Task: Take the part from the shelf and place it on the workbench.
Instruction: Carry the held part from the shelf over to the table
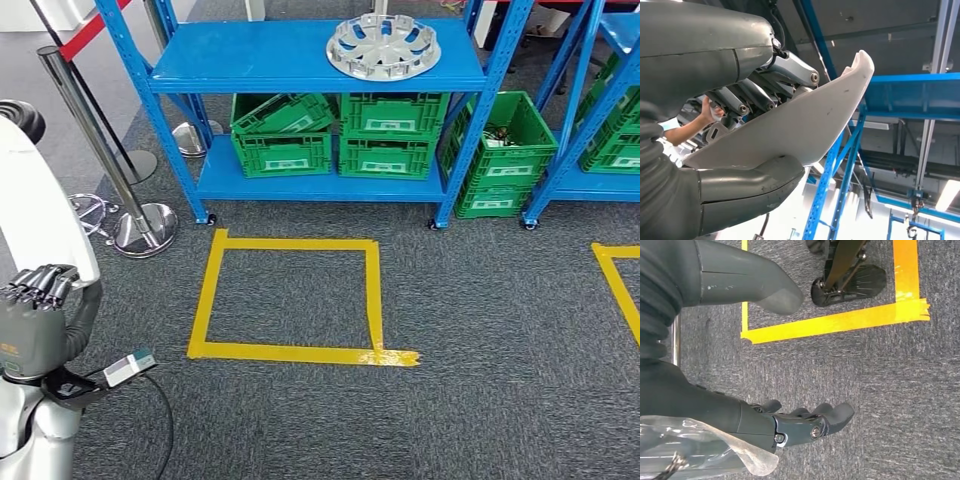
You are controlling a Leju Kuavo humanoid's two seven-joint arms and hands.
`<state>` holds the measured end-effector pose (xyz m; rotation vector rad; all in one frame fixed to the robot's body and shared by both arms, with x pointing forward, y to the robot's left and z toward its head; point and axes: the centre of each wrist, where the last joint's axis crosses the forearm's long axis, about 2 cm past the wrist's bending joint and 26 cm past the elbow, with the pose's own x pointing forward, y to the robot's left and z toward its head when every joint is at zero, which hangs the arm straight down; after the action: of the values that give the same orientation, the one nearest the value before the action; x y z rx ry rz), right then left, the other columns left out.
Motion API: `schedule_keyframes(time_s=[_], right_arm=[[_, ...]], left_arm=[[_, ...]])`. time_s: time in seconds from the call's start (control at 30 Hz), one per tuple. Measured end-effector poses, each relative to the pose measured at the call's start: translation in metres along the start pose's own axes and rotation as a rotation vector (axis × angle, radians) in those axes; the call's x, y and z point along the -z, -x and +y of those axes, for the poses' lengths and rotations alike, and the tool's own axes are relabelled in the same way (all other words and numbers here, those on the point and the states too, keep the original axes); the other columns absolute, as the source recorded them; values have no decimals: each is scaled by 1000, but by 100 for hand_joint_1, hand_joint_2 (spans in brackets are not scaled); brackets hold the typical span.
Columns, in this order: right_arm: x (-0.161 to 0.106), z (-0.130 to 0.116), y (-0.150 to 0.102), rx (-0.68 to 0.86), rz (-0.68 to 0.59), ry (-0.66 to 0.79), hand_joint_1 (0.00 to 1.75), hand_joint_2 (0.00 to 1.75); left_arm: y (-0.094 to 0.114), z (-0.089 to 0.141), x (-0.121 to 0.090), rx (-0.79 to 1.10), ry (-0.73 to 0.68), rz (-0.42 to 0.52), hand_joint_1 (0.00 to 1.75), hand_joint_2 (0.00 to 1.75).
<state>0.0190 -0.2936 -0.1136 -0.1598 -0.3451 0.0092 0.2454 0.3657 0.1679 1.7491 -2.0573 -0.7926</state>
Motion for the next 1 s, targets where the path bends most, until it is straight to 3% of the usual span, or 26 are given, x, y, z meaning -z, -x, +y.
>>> schedule_keyframes(time_s=[1.0], right_arm=[[-1, 7, -1, -5, -8, -12, 0, 175]], left_arm=[[5, -1, 6, 18, -4, -18, 175, 175]])
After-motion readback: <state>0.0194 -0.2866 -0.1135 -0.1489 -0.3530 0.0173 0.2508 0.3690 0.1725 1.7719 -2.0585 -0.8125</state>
